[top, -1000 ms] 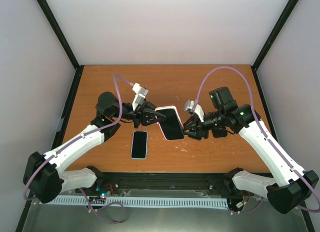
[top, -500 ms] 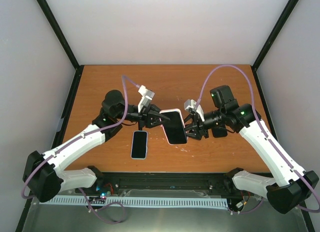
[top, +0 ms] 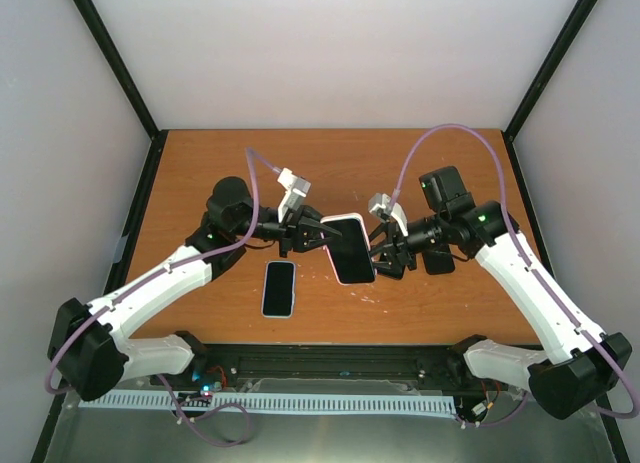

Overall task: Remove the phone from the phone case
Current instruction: Remove the phone case from the phone.

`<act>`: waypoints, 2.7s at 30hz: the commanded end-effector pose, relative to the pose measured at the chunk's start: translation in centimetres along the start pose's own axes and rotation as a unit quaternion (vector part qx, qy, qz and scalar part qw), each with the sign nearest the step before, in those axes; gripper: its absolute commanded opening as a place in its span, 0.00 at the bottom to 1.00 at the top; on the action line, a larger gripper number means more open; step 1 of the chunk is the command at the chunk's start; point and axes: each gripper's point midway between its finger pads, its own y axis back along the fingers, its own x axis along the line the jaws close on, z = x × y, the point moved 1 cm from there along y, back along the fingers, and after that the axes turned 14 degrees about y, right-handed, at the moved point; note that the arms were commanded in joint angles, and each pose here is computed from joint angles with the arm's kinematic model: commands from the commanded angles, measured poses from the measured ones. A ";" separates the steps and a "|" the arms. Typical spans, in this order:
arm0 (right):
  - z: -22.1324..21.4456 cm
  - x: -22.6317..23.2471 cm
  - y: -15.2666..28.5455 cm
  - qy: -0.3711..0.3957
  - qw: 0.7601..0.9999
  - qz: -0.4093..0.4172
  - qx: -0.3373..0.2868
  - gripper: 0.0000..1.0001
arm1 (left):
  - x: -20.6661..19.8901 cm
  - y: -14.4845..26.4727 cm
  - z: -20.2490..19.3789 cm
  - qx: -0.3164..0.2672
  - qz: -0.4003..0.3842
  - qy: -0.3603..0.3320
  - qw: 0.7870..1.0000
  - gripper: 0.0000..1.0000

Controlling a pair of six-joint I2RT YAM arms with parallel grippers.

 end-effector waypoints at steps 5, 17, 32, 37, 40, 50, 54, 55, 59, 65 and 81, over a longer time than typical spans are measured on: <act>7.3 0.8 1.4 0.116 0.987 0.029 -0.110 0.24 | 2.0 -1.4 -5.2 0.083 -0.007 0.102 0.991 0.00; 5.5 -0.5 0.7 0.093 0.992 0.001 -0.091 0.03 | 5.9 0.0 -4.4 0.039 0.077 0.126 0.988 0.17; 1.9 -4.6 0.7 0.026 0.995 -0.074 -0.060 0.03 | 8.7 2.4 -3.2 -0.029 0.192 0.109 0.975 0.62; -0.8 -6.8 0.1 -0.018 0.995 -0.089 -0.031 0.03 | 10.5 4.1 -3.4 -0.058 0.250 0.123 0.959 0.64; -2.1 -8.3 -0.1 -0.040 0.993 -0.108 -0.020 0.03 | 12.4 5.3 -3.8 -0.073 0.298 0.138 0.942 0.65; -5.8 -13.2 1.2 -0.120 0.960 -0.254 0.019 0.03 | 12.6 7.5 -4.5 -0.144 0.358 0.132 0.913 0.65; -8.0 -14.6 1.2 -0.165 0.943 -0.286 0.044 0.03 | 12.5 6.3 -4.8 -0.139 0.383 0.102 0.908 0.65; -8.5 -15.0 1.2 -0.177 0.938 -0.294 0.050 0.03 | 12.6 5.9 -4.9 -0.137 0.391 0.095 0.905 0.64; -10.3 -15.9 1.4 -0.226 0.916 -0.328 0.056 0.03 | 12.4 3.7 -5.2 -0.127 0.414 0.059 0.899 0.64; -12.8 -15.7 1.0 -0.280 0.895 -0.342 0.052 0.03 | 13.8 0.7 -7.4 -0.091 0.469 0.015 0.878 0.66; -15.5 -17.9 -1.3 -0.382 0.864 -0.321 0.071 0.03 | 17.3 -4.1 -11.5 -0.039 0.490 -0.018 0.871 0.67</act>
